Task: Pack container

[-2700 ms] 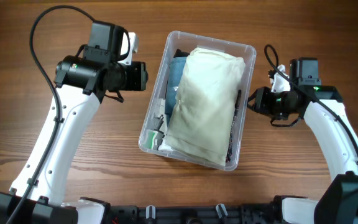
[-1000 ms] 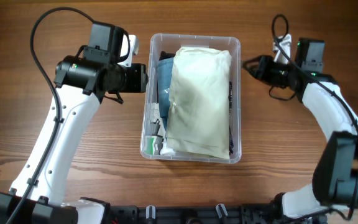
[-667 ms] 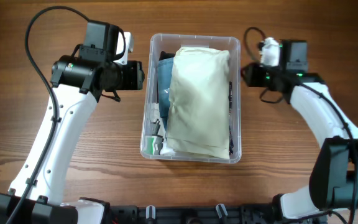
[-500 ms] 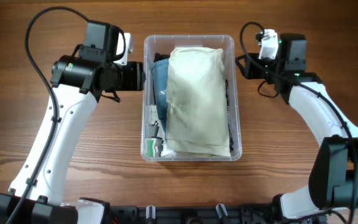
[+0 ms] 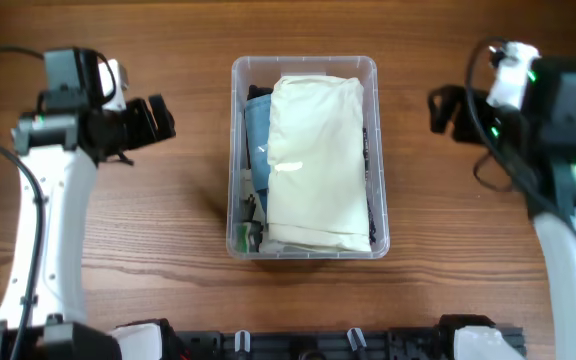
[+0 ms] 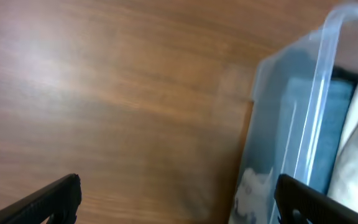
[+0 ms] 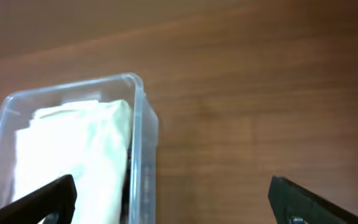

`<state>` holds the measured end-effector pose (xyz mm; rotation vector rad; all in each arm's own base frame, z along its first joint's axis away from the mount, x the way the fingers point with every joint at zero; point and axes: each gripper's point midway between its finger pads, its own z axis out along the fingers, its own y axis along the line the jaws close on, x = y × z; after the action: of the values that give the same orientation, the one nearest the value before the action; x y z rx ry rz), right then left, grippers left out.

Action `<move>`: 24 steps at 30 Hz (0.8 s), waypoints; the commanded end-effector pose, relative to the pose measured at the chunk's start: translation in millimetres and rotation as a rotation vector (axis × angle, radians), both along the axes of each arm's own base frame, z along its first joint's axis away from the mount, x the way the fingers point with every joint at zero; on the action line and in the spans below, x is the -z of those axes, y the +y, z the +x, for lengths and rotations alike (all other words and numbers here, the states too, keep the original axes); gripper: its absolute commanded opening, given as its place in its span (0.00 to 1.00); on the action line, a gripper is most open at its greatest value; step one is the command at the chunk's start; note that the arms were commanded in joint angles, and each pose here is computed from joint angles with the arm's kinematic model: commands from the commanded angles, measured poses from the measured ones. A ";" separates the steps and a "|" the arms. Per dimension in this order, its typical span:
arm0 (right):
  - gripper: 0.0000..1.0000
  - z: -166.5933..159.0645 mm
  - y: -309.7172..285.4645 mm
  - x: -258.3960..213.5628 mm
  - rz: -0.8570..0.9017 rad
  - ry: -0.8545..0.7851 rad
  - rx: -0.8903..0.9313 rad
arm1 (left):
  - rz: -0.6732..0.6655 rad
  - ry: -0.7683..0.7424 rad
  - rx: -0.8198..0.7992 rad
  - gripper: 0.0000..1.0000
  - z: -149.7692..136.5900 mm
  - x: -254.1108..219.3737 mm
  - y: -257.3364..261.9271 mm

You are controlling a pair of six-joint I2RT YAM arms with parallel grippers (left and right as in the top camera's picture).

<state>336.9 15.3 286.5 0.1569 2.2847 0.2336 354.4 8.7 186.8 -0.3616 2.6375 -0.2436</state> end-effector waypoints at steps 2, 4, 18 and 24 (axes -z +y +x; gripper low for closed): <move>1.00 -78.1 -9.1 -23.7 -0.006 -0.172 0.076 | -0.061 -0.153 0.050 1.00 -50.1 -2.5 -20.6; 1.00 -128.4 -8.0 -22.7 -0.003 -0.284 0.078 | -0.077 -0.271 0.055 1.00 -78.9 -13.9 -27.8; 1.00 -188.9 -3.0 87.8 1.472 0.103 1.176 | -0.050 -0.541 0.059 1.00 -120.9 -61.8 -31.7; 1.00 -186.5 -12.7 85.0 1.461 0.040 1.199 | -0.050 -0.541 0.059 1.00 -120.9 -61.8 -31.7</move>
<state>158.7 9.5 211.3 2.0100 1.2884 1.1800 233.8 -20.3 250.8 -0.1961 2.1087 -0.3473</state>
